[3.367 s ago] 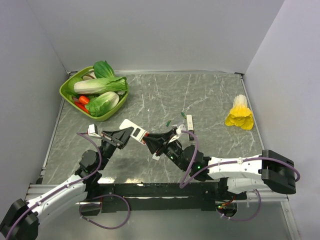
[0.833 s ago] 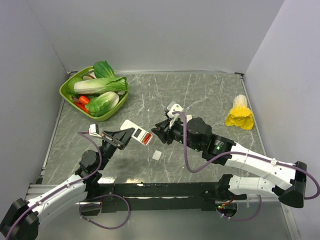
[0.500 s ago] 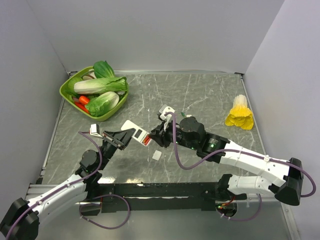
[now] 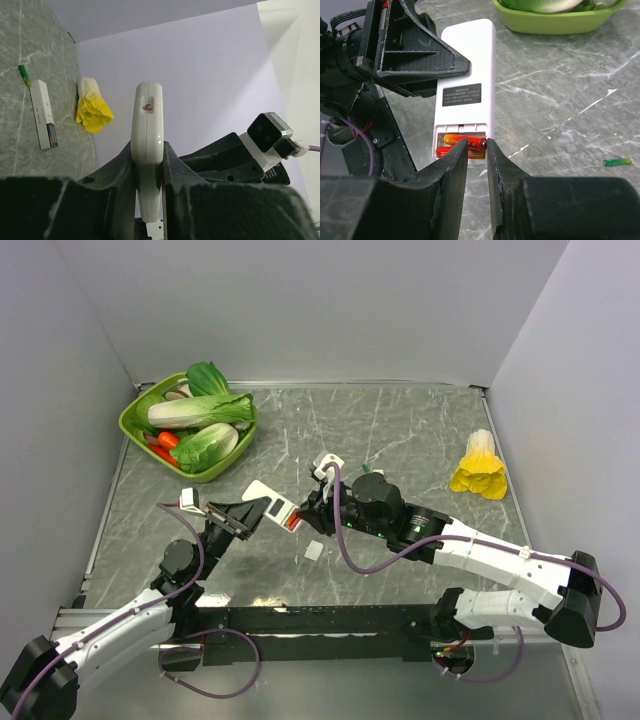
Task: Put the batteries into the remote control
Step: Load the battery into the remote control.
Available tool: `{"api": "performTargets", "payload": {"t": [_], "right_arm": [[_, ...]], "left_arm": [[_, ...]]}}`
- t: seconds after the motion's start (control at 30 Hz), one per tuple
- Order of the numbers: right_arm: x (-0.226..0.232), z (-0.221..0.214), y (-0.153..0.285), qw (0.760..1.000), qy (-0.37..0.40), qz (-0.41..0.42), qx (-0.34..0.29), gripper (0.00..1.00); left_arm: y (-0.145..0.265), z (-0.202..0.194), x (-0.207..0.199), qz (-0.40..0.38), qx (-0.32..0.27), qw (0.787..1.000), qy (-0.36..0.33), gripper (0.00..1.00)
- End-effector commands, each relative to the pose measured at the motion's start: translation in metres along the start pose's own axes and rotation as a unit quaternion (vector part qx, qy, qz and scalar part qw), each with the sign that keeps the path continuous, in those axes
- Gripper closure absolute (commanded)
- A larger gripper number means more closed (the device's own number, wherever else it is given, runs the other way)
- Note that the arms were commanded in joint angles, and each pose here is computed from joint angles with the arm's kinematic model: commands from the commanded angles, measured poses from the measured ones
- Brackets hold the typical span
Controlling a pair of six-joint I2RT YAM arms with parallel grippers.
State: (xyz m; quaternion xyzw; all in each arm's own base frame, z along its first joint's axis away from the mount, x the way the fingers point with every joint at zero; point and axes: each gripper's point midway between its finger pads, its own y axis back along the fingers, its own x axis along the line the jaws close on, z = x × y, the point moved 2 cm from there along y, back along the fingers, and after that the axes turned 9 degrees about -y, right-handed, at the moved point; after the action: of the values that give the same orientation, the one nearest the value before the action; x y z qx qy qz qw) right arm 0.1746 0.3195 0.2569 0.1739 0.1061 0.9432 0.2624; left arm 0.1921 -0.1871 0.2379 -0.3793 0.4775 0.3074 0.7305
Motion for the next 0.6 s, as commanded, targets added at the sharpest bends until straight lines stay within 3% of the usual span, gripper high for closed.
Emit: {"api": "performTargets", "payload": {"t": [0.0, 0.57], "right_arm": [[0.003, 0.007, -0.003, 1.0, -0.005, 0.01, -0.009, 0.71], [0.002, -0.012, -0.011, 0.999, -0.009, 0.011, 0.038, 0.84]], "left_arm": [[0.009, -0.005, 0.009, -0.007, 0.008, 1.0, 0.002, 0.99], [0.01, -0.001, -0.005, -0.037, -0.001, 0.999, -0.012, 0.99]]}}
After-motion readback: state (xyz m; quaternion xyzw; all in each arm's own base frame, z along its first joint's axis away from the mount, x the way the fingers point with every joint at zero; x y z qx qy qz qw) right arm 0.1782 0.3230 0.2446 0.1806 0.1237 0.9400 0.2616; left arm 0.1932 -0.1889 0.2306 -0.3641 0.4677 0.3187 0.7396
